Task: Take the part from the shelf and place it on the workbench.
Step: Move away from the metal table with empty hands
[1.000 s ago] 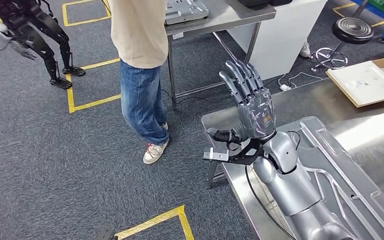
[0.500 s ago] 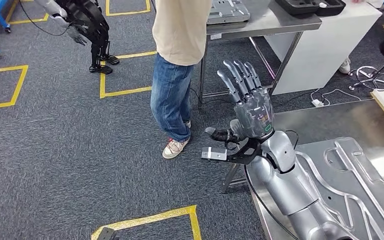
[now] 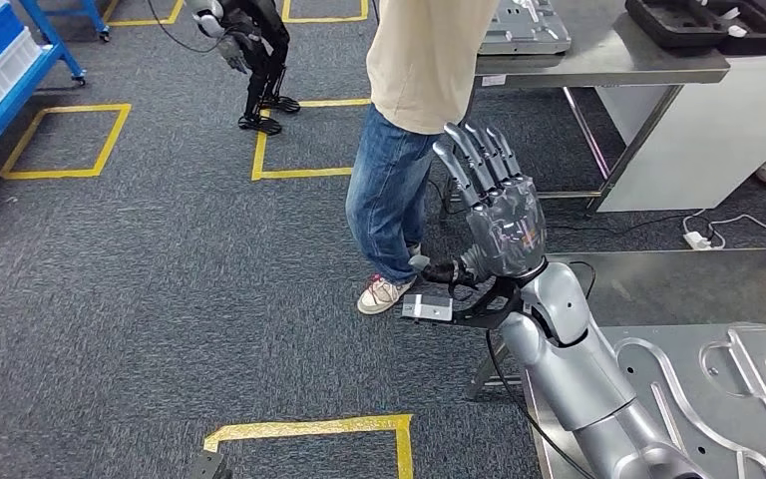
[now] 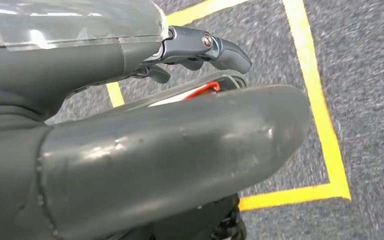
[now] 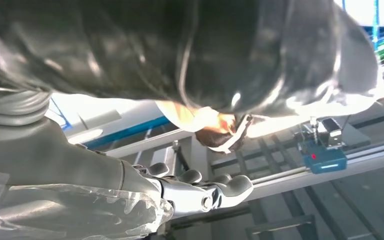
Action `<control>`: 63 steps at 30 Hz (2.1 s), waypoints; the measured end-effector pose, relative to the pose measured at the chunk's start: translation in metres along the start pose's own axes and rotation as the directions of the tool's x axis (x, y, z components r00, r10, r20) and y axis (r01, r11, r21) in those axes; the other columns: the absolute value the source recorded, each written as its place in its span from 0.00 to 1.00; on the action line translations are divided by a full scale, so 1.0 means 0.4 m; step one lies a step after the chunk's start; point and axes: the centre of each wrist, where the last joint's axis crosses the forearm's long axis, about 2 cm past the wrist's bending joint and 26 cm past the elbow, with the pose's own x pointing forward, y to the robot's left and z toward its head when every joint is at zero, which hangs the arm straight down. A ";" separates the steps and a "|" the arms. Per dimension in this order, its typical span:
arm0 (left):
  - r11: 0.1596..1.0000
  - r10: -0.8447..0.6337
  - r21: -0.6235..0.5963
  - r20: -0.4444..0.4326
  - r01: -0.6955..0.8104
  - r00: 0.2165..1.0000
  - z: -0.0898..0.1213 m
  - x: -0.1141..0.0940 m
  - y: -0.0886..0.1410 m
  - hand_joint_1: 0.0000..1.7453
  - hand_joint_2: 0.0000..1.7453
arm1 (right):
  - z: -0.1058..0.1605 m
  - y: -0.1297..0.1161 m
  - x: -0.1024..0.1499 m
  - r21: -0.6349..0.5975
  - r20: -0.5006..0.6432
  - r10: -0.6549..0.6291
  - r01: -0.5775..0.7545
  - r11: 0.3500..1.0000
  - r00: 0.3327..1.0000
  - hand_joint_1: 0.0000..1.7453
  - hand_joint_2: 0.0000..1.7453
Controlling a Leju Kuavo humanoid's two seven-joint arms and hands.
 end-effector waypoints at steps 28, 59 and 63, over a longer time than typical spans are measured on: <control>1.000 -0.004 -0.006 0.007 0.004 1.000 -0.002 0.005 -0.003 0.00 0.00 | 0.008 0.001 0.001 0.004 0.014 0.011 -0.011 1.000 1.000 0.00 0.00; 0.999 -0.036 0.036 0.002 0.036 0.999 0.009 -0.020 0.069 0.00 0.00 | 0.051 0.006 0.016 -0.013 -0.021 -0.028 0.028 1.000 0.999 0.00 0.00; 0.999 -0.038 0.039 -0.005 0.038 0.999 0.013 -0.028 0.074 0.00 0.00 | 0.045 0.008 0.021 -0.023 -0.028 -0.034 0.033 0.999 0.999 0.00 0.00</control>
